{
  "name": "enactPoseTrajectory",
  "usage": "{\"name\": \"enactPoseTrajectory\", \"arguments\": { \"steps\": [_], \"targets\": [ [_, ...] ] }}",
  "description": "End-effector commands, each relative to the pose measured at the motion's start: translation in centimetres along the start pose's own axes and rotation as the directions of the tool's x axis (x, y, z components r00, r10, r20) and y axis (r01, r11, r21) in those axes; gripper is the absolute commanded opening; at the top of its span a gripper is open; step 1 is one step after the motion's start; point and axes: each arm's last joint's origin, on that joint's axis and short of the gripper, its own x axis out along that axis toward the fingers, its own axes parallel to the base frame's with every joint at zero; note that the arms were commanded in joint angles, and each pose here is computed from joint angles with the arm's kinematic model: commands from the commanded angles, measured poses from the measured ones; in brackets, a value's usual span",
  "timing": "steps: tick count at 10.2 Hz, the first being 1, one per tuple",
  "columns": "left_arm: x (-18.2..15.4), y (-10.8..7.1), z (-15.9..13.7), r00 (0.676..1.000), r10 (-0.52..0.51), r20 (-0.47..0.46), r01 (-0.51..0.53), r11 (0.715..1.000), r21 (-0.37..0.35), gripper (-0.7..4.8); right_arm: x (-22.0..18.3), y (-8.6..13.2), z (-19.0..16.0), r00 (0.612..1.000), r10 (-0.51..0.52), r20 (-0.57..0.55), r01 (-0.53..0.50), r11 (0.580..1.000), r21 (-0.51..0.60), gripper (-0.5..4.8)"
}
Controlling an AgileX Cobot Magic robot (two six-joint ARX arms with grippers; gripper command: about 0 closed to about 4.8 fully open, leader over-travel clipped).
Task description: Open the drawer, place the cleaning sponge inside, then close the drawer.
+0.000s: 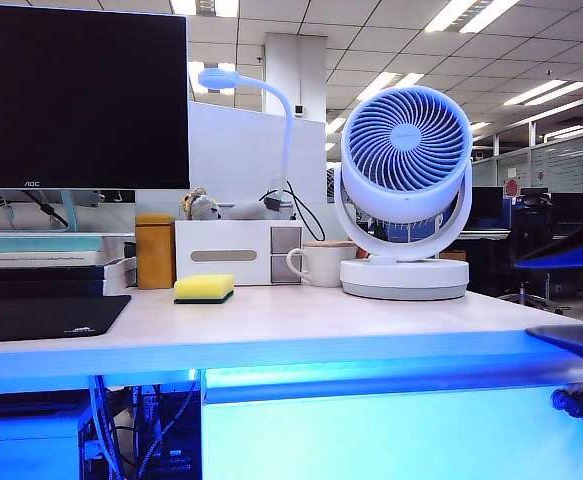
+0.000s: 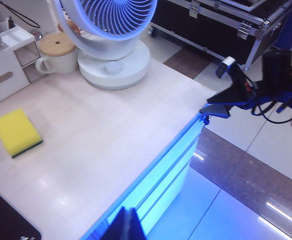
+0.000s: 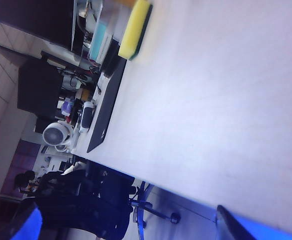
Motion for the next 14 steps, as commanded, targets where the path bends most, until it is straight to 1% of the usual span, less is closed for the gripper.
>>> {"name": "enactPoseTrajectory", "arguments": {
  "steps": [1, 3, 4, 6, 10, 11, 14],
  "targets": [
    [-0.2, 0.0, 0.2, 1.000, -0.003, 0.016, 0.003, 1.000, 0.002, -0.05, -0.4, -0.4, -0.8, 0.999, -0.032, 0.019, 0.031, 0.999, 0.028, 4.79],
    [-0.3, 0.0, 0.2, 1.000, -0.003, 0.016, 0.003, 1.000, 0.002, -0.05, -2.2, -1.0, -0.3, 0.985, -0.127, 0.116, 0.120, 0.991, 0.063, 4.79],
    [-0.3, 0.0, 0.2, 1.000, -0.003, 0.016, 0.003, 1.000, 0.002, -0.05, -2.4, -1.0, -0.3, 0.984, -0.132, 0.123, 0.125, 0.990, 0.065, 4.79],
    [-0.3, 0.0, 0.2, 1.000, -0.002, 0.016, 0.002, 1.000, 0.002, -0.05, -3.0, -1.3, -0.2, 0.983, -0.130, 0.130, 0.123, 0.991, 0.060, 4.79],
    [-0.2, 0.0, 0.2, 1.000, -0.002, 0.015, 0.002, 1.000, 0.002, -0.05, -3.2, -3.3, -1.5, 0.991, -0.092, 0.093, 0.083, 0.991, 0.102, 4.79],
    [-0.2, 0.0, 0.2, 1.000, -0.002, 0.015, 0.002, 1.000, 0.002, -0.05, -3.3, -3.6, -1.7, 0.991, -0.092, 0.097, 0.083, 0.992, 0.091, 4.79],
    [-0.2, 0.0, 0.2, 1.000, -0.002, 0.015, 0.002, 1.000, 0.002, -0.05, -3.4, -3.4, -1.1, 0.990, -0.083, 0.115, 0.079, 0.996, 0.035, 4.79]
  ]
}}
